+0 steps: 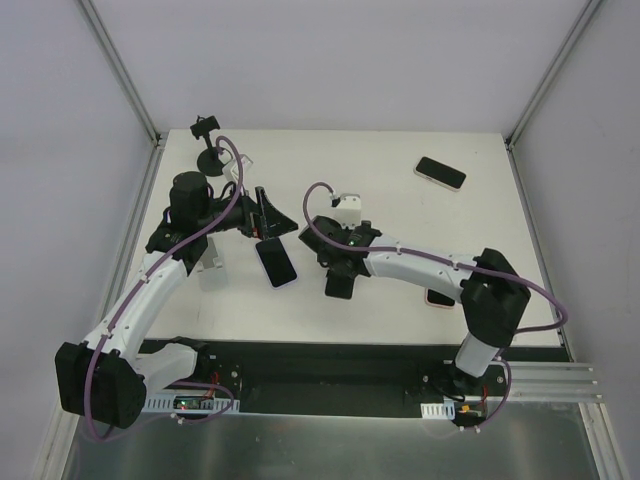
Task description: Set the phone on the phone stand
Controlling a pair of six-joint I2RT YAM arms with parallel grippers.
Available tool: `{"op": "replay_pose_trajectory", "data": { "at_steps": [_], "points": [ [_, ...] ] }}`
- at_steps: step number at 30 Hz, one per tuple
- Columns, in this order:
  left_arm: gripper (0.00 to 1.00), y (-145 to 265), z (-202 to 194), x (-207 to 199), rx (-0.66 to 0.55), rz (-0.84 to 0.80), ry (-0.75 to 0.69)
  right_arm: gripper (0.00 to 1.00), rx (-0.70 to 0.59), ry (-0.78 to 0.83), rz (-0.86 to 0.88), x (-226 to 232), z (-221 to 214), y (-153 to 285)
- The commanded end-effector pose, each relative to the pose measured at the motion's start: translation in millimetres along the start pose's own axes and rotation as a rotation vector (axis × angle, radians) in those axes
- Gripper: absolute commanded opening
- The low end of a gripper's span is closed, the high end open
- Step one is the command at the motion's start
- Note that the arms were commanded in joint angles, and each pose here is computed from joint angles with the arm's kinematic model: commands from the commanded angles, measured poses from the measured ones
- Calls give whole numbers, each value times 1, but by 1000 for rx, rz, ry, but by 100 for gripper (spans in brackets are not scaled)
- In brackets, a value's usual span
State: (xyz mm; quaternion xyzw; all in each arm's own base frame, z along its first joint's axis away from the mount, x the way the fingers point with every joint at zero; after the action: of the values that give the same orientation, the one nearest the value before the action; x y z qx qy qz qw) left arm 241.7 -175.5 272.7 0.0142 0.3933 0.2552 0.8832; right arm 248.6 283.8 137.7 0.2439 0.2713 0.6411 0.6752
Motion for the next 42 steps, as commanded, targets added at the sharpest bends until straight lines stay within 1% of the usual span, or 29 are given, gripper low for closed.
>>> {"op": "replay_pose_trajectory", "data": {
  "at_steps": [1,2,3,4,5,6,7,8,9,10,11,13,14,16,18,20,25,26,27,29,31,37,39,40,41,42],
  "points": [
    [96,-1,1,-5,-4,-35,-27,10,16,109,53,-9,-6,4],
    [95,-1,2,-5,-5,-34,-29,1,4,113,94,-5,-4,3],
    [95,-1,2,-5,-5,-34,-28,1,-4,144,119,-5,-4,4],
    [96,-1,1,-4,-4,-33,-27,1,-31,222,166,-7,2,9],
    [95,-2,2,-4,-5,-32,-28,1,-25,273,254,-2,-8,7],
    [95,-2,1,-3,-1,-32,-24,1,-47,300,321,-4,-1,14],
    [95,-2,1,-3,-1,-32,-22,0,-67,466,404,-5,-5,14],
    [96,-2,1,-4,0,-35,-23,0,-14,545,641,9,-26,24],
    [96,-2,1,-4,0,-35,-23,0,-15,597,744,6,-28,31],
    [96,-2,1,-4,0,-36,-23,0,-27,708,843,5,-35,36],
    [95,-2,1,-4,1,-37,-23,1,-3,747,948,4,-44,44],
    [95,-2,1,-4,0,-35,-23,0,-13,786,1006,-13,-50,45],
    [95,-2,2,-4,-2,-34,-28,0,-20,831,1078,-17,-55,49],
    [96,-1,2,-4,-8,-28,-33,0,-29,844,1064,-29,-56,47],
    [96,-1,1,-3,-8,-25,-32,0,6,879,1020,-40,-59,47],
    [95,-2,1,-2,-7,-24,-31,0,20,890,1044,-42,-64,51],
    [95,-3,1,0,-2,-22,-25,0,27,843,920,-58,-67,52],
    [96,-3,1,0,-3,-20,-25,0,20,841,871,-63,-67,50],
    [95,-3,1,0,-2,-20,-26,1,-10,837,861,-65,-65,56],
    [96,-4,1,1,-1,-19,-23,0,-5,802,817,-75,-70,54],
    [95,-4,1,2,0,-19,-20,1,-21,766,814,-79,-70,60],
    [95,-3,1,1,-4,-17,-27,0,29,766,736,-92,-78,60],
    [95,-3,1,1,-3,-19,-29,1,32,767,741,-91,-82,60],
    [95,-3,1,1,-3,-17,-27,1,22,764,739,-90,-81,59],
    [95,-3,0,1,-3,-17,-28,6,25,760,733,-90,-81,58],
    [96,-3,1,1,-3,-19,-27,15,29,755,729,-90,-82,58]
  ]
}}
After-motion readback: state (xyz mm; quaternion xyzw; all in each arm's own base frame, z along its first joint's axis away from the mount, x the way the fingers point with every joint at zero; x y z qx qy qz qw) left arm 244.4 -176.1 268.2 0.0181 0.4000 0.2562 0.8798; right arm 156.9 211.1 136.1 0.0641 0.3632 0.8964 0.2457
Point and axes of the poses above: each gripper's point midway between its finger pads, its own y axis back along the fingers, its own x axis along the line the jaws close on, z = x × y, the point moved 4 cm from there along y, back along the fingers, and after that the axes turned 1 degree about y, right-handed, at the moved point
